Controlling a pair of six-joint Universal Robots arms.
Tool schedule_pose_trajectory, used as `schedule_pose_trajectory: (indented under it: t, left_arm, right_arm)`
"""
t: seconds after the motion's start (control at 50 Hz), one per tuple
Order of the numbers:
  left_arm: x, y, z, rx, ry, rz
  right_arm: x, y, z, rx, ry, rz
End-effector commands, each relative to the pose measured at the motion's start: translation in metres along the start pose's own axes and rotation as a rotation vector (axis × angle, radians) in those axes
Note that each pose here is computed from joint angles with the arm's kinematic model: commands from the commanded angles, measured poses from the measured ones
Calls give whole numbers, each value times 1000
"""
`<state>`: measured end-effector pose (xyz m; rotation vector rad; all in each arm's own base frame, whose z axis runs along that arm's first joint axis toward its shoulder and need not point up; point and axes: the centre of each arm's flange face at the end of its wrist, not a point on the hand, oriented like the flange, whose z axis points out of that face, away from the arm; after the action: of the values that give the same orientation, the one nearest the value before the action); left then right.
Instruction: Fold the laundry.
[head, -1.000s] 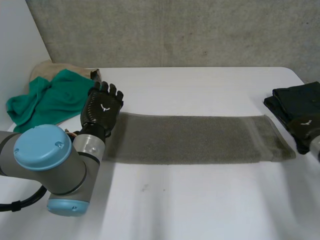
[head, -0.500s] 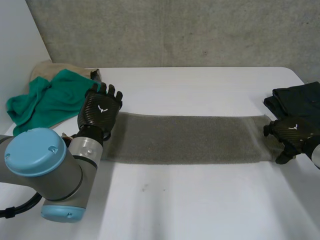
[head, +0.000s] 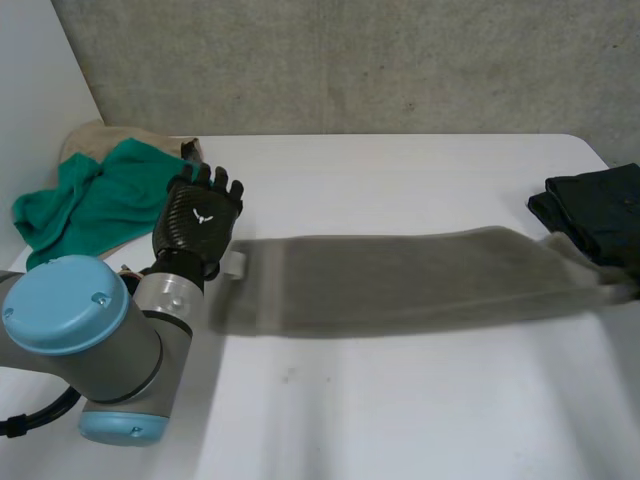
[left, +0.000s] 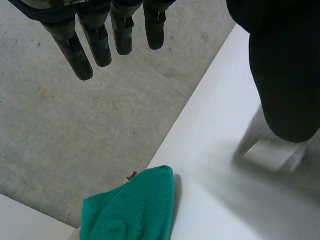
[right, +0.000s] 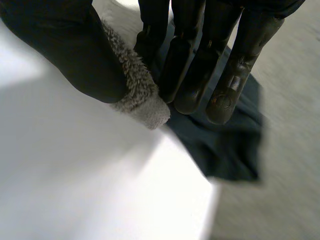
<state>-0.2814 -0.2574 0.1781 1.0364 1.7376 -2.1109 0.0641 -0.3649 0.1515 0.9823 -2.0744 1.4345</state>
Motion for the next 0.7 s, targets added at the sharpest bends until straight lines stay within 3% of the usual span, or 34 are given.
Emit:
schedule_pose_trajectory:
  t: [0.02, 0.18, 0.28, 0.36, 0.5, 0.6, 0.7]
  left_arm:
    - [-6, -5, -1, 12, -16, -3]
    - [-14, -11, -2, 24, -35, -9]
    - [-14, -10, -4, 19, -31, -8]
    - [-16, -10, -5, 19, -36, -8]
    - [-15, -8, -6, 13, -32, -7]
    - [-15, -7, -5, 9, -31, -7]
    - [-15, -6, -5, 10, -33, -7]
  right_arm:
    - [41, 3, -8, -72, 152, -171]
    - [-3, -93, -36, 268, 96, -185]
    - [-71, -165, -74, 606, -38, -235]
    - [-126, -198, -108, 813, -166, -280]
    - [-237, -207, -141, 1013, -467, -346]
    - [-279, -196, -141, 1029, -578, -374]
    - [-294, -195, -138, 1017, -580, -383]
